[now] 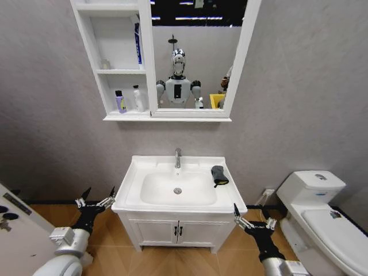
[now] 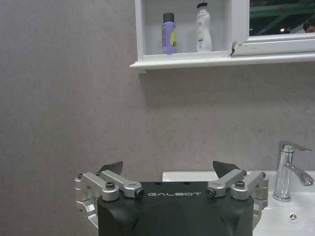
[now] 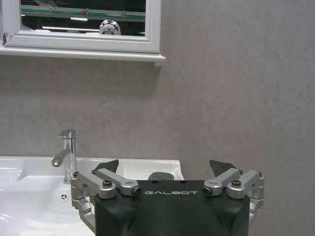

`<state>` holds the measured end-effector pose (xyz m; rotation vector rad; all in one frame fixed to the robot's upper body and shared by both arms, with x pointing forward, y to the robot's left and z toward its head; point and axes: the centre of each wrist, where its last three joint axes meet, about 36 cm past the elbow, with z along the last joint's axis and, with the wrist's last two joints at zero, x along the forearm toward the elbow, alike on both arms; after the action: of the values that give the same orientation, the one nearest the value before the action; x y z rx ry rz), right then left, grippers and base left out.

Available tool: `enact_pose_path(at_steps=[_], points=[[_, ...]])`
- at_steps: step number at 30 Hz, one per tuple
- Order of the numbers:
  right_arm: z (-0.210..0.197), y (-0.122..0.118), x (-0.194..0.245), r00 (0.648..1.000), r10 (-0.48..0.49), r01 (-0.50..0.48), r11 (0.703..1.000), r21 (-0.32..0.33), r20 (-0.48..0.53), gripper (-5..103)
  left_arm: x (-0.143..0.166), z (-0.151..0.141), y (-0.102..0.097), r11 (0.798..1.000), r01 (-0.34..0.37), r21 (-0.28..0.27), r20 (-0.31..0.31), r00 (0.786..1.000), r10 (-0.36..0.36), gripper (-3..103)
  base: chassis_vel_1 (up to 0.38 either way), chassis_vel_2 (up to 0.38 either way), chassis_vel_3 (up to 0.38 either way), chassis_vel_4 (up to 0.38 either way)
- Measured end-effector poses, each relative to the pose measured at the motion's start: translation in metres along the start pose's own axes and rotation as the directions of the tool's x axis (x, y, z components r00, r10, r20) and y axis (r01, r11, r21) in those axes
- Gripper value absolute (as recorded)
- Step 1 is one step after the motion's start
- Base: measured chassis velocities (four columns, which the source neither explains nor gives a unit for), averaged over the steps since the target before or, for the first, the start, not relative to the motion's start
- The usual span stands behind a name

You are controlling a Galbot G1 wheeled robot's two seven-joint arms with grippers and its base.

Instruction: Move facial cleanser and shampoo from washbasin to cabinet, then wipe washbasin with towel.

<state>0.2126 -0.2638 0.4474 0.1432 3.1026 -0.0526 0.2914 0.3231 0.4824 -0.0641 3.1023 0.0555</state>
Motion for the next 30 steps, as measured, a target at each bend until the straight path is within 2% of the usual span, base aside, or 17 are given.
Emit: enact_pose_path(at_steps=[18, 30], points=[[0.0007, -0.0001, -0.0006, 1.0, 0.003, -0.003, 1.0, 0.0, -0.003, 100, 0.0, 0.0, 0.0, 1.0, 0.0, 0.0, 0.0, 1.0, 0.0, 100, 0.003, -0.003, -0.003, 0.004], [0.001, -0.0002, -0.0006, 1.0, 0.004, -0.004, 1.0, 0.0, -0.004, 100, 0.0, 0.0, 0.0, 1.0, 0.0, 0.0, 0.0, 1.0, 0.0, 100, 0.17, -0.176, -0.17, 0.169]])
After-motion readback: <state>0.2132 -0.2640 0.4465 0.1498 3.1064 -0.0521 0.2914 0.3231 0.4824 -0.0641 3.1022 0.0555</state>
